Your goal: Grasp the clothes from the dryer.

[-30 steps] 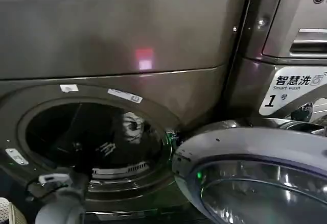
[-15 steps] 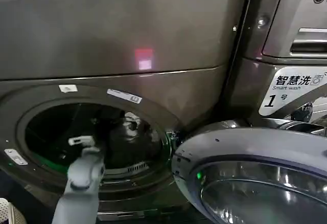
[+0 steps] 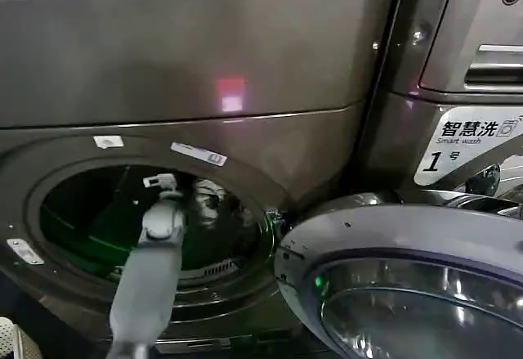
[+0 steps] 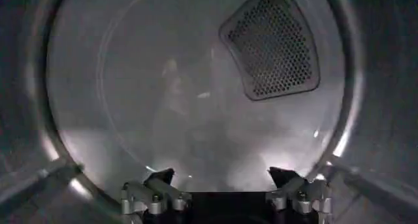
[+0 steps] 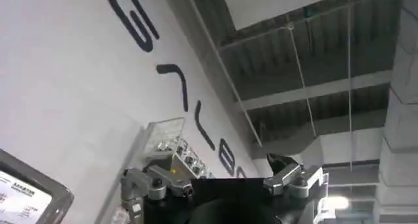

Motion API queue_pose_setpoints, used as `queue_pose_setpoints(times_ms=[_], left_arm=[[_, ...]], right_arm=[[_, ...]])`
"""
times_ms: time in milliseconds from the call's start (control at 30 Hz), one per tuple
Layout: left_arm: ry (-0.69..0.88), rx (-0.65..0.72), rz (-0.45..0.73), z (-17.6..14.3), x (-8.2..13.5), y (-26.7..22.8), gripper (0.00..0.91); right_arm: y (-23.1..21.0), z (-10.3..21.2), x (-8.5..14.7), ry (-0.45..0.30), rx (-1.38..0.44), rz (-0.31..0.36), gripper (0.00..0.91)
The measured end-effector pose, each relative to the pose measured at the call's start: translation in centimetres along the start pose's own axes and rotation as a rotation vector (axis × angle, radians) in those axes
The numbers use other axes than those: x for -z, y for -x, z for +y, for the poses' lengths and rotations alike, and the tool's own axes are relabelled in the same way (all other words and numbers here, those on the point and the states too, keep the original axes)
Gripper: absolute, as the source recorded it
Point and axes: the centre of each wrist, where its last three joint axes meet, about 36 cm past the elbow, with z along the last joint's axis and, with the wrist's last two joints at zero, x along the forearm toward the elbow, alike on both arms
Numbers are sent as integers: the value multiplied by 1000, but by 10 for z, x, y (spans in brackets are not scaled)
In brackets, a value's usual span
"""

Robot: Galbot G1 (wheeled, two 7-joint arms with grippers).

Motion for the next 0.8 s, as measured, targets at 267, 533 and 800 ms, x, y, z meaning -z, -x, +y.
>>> queue_pose_setpoints(times_ms=[267,533,800], left_arm=[[29,-9,26,2,11,51,907],[87,-78,103,16,15,87,907],[230,-345,183,26,27,115,907]], right_arm=[[-1,3,-4,12,3,5,907],[0,7,-8,22,13,6,907],[2,8,-11,23,21,8,907]])
